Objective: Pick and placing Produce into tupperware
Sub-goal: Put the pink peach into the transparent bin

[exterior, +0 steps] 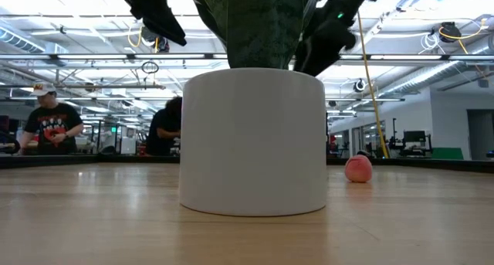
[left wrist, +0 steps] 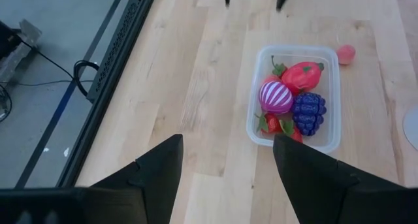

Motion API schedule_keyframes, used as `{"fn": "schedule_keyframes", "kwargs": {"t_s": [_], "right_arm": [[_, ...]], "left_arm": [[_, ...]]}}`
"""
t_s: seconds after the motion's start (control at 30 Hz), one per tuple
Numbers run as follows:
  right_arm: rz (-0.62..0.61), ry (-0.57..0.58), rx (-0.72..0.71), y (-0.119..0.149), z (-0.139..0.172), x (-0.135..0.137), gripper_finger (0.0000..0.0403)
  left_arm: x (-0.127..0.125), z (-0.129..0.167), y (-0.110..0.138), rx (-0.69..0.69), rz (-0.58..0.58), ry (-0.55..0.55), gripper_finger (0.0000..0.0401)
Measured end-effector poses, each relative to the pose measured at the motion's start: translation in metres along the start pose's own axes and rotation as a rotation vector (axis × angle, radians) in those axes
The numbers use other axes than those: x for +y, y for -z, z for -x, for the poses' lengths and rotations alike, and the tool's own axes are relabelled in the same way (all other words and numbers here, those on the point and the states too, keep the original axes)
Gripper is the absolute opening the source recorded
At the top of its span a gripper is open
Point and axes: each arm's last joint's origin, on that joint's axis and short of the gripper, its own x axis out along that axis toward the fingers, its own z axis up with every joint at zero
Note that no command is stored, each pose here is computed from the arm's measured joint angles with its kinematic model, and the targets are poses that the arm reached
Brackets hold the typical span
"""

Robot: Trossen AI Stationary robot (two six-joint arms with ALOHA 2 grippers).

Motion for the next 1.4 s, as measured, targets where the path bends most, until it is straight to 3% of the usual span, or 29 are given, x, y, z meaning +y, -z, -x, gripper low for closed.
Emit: {"fn": "schedule_keyframes", "kwargs": {"t_s": [0.27, 0.43, 0.77, 0.93, 1.4], "right_arm": [[-0.284, -0.041, 0.163, 0.026, 0.043, 0.010, 0.0295], [-0.360, -0.064, 0.221, 0.033, 0.052, 0.024, 0.0295], [-0.332, -0.265, 0.259, 0.061, 0.015, 0.069, 0.0295], [-0.352, -0.368, 0.196, 0.072, -0.005, 0.089, 0.0295], [-0.446, -0.384, 0.064, 0.081, -0.031, 0.105, 0.0295]], "left_arm": [[0.000, 0.000, 0.001, 0.010, 0.004, 0.001, 0.0244], [0.000, 0.000, 0.001, 0.006, 0.037, 0.000, 0.0244], [-0.004, 0.001, 0.000, -0.001, 0.100, 0.009, 0.0244], [-0.004, 0.001, -0.003, -0.024, 0.123, 0.011, 0.0244], [-0.011, 0.002, -0.003, -0.022, 0.142, 0.033, 0.0244]]}}
